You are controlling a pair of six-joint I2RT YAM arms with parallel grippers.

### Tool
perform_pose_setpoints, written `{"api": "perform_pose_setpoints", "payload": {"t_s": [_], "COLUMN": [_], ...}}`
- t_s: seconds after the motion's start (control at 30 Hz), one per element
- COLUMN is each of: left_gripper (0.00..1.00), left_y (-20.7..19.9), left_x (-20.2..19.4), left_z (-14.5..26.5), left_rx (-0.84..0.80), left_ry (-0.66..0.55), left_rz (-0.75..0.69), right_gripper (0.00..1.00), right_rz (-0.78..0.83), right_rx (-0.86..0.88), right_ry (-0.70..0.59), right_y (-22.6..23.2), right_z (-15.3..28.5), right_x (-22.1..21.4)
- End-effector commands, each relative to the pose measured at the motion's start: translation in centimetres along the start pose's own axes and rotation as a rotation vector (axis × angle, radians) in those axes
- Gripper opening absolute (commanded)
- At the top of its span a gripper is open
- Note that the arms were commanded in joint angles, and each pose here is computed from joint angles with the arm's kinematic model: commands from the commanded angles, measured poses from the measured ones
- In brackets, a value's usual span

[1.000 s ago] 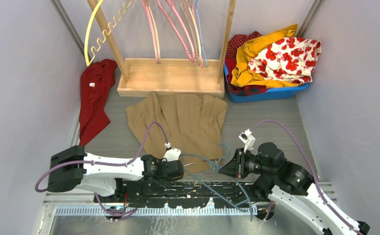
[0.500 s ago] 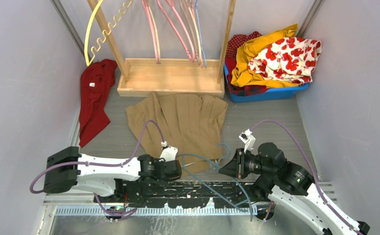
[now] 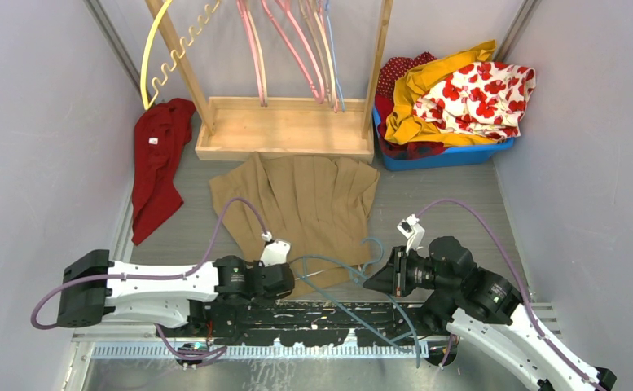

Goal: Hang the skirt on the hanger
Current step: Hang the skirt on the hanger.

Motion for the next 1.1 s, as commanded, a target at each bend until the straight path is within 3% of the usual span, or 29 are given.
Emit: {"api": "perform_pose_setpoints", "payload": {"t_s": [0.0,0.17,0.33,0.8,1.07], "left_gripper": [0.19,0.42,0.45,0.34,0.21], "left_y": [-1.4,-1.8,-1.8,-2.2,-2.0], "left_x": [-0.5,-0.4,-0.9,-1.3,-1.7], "left_z": [-0.1,0.1,0.0,-2.0,-2.6], "left_rx": [-0.065,-0.079,-0.067,-0.010,0.011], "left_ry": [0.052,0.060,0.098,0.145,0.156], "left_rz": [-0.074,-0.115,-0.154,-0.239,-0.229], "right_gripper": [0.01,0.01,0.01,0.01,0.01], "right_rz": [0.035,0.035,0.037,0.034,0.032], "right_rx": [0.067,0.069,0.073,0.070,0.063], "right_ry": [-0.049,-0.051,-0.050,-0.055,-0.054], "right_y": [1.9,1.9,2.0,1.7,1.4], "right_z": [0.3,0.2,0.3,0.3,0.5], "right_x": [1.5,1.5,1.5,1.4,1.1]}}
Point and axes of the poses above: each gripper's point midway between its finger pads, its own z axis back along the fingers, its own y axis along the line the jaws close on, x = y × z, the point moved 1 cm from there along z, back along the fingers, and after that the axes turned 1 degree about z, right-handed, at the moved point
